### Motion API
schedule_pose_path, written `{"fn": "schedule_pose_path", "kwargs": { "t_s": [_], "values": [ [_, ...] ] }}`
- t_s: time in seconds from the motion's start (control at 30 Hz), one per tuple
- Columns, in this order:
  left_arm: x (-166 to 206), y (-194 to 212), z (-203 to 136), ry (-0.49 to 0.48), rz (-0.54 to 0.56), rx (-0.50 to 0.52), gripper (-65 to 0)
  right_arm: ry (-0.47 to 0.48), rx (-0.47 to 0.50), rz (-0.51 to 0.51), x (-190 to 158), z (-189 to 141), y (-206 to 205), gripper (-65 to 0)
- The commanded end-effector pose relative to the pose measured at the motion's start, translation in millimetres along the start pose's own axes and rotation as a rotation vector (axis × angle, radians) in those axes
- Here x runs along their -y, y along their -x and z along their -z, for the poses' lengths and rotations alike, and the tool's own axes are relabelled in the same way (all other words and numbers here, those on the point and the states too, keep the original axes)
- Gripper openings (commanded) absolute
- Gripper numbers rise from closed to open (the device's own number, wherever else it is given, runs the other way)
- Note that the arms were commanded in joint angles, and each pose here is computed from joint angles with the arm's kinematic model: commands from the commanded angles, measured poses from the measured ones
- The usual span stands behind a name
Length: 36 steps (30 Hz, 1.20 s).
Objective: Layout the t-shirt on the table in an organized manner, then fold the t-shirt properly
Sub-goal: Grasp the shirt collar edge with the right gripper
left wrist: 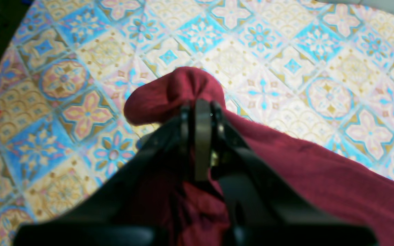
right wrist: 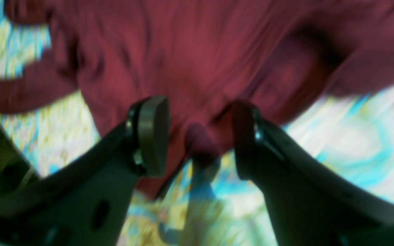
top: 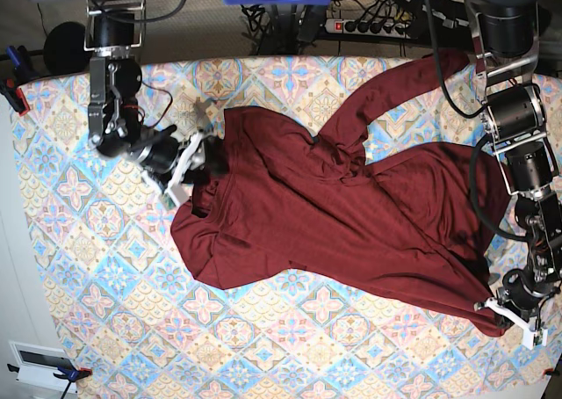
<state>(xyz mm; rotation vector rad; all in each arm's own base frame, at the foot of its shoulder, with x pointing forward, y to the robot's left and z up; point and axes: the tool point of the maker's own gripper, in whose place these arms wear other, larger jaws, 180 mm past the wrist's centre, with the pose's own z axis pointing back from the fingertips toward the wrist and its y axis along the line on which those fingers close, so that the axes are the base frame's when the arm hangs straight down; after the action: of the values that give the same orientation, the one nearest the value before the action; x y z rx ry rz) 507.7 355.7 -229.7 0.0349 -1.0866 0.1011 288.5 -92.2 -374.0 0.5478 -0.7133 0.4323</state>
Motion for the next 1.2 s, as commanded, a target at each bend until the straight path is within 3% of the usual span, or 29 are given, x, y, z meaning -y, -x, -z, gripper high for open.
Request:
{"fn": "schedule_pose_path", "kwargs": {
  "t_s": [0.0,0.17,0.63,0.93,1.17],
  "values": [
    [-7,-30,-7,-0.011,0.002,0.077,-64.9,-0.006,0.038,-0.019,-3,-6,-9,-36.8],
    [-6,-22,-6,-0.009,0.002,0.066,-64.9,-0.020,0.005,0.004,-14,-8,14,-36.8],
    [-8,-22,-7,-0.013,0.004,0.065,-65.0,-0.077,-0.003,0.111,-33,16,29,-36.8],
    [-9,-14,-6,-0.014,0.007,0.051,-65.0,-0.078,-0.026,0.138,-43,8,52,-36.8],
    [-2,-7,-6,0.034,-0.059,0.054,-65.0,-0.037,-0.024,0.170,-33,-3,60,-36.8]
  ]
}}
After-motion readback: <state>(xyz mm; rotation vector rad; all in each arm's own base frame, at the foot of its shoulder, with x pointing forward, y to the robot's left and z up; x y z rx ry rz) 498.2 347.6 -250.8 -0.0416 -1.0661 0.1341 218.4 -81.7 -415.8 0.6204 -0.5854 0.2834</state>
